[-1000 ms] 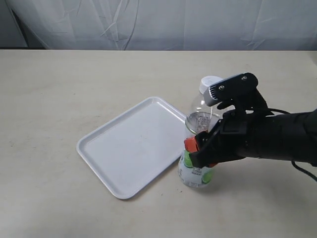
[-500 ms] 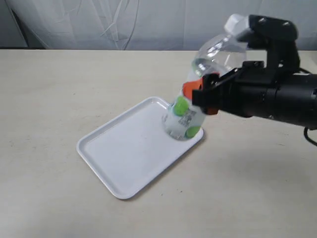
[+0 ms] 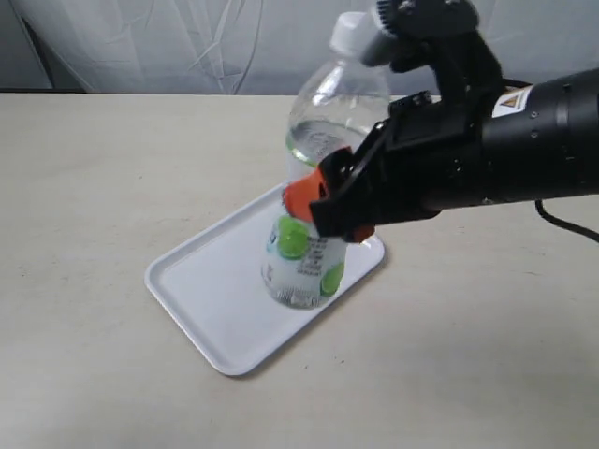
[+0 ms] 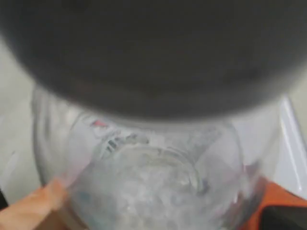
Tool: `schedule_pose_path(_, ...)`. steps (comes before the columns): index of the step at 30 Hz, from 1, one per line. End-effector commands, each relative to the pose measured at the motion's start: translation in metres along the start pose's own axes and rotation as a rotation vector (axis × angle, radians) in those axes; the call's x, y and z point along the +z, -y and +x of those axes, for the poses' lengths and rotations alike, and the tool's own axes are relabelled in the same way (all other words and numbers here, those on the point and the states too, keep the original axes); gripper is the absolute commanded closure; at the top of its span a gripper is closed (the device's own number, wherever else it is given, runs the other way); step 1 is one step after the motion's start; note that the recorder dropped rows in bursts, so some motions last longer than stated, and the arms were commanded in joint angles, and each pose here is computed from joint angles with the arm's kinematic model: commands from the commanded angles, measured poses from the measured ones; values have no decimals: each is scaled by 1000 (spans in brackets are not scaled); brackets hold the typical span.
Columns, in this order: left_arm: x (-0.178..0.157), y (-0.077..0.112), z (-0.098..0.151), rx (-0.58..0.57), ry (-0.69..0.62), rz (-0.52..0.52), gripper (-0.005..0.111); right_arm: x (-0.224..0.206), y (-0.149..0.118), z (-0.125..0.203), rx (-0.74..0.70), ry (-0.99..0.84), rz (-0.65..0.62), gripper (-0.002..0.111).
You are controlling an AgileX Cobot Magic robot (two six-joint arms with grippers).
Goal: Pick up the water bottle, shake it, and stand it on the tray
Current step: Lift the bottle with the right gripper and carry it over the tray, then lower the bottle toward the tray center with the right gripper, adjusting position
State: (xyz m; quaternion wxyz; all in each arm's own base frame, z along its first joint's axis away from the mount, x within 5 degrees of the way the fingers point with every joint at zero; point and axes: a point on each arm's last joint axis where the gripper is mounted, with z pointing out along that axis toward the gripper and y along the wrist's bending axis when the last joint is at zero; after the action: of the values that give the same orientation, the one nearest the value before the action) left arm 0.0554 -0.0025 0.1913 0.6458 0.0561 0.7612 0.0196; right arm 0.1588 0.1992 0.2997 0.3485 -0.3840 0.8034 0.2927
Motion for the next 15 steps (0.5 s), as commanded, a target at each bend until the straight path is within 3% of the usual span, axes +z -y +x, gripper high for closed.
schedule_pose_path(1, 0, 0, 0, -6, 14, 0, 106, -3, 4, -10, 126, 72, 109, 109)
schedule_pose_path(3, 0, 0, 0, -6, 14, 0, 106, -2, 0, -12, 129, 62, 119, 109)
schedule_pose_path(7, 0, 0, 0, -6, 14, 0, 106, -3, -30, -14, -196, 2, -5, 109)
schedule_pose_path(9, 0, 0, 0, -6, 14, 0, 106, -2, -27, -20, -117, 69, 54, 109)
schedule_pose_path(11, 0, 0, 0, -6, 14, 0, 106, 1, -19, -23, 54, 106, 125, 109)
schedule_pose_path(12, 0, 0, 0, -6, 14, 0, 106, 3, -18, -23, 70, 108, 142, 109)
schedule_pose_path(15, 0, 0, 0, -6, 14, 0, 106, 3, -31, -25, -58, 102, 120, 109)
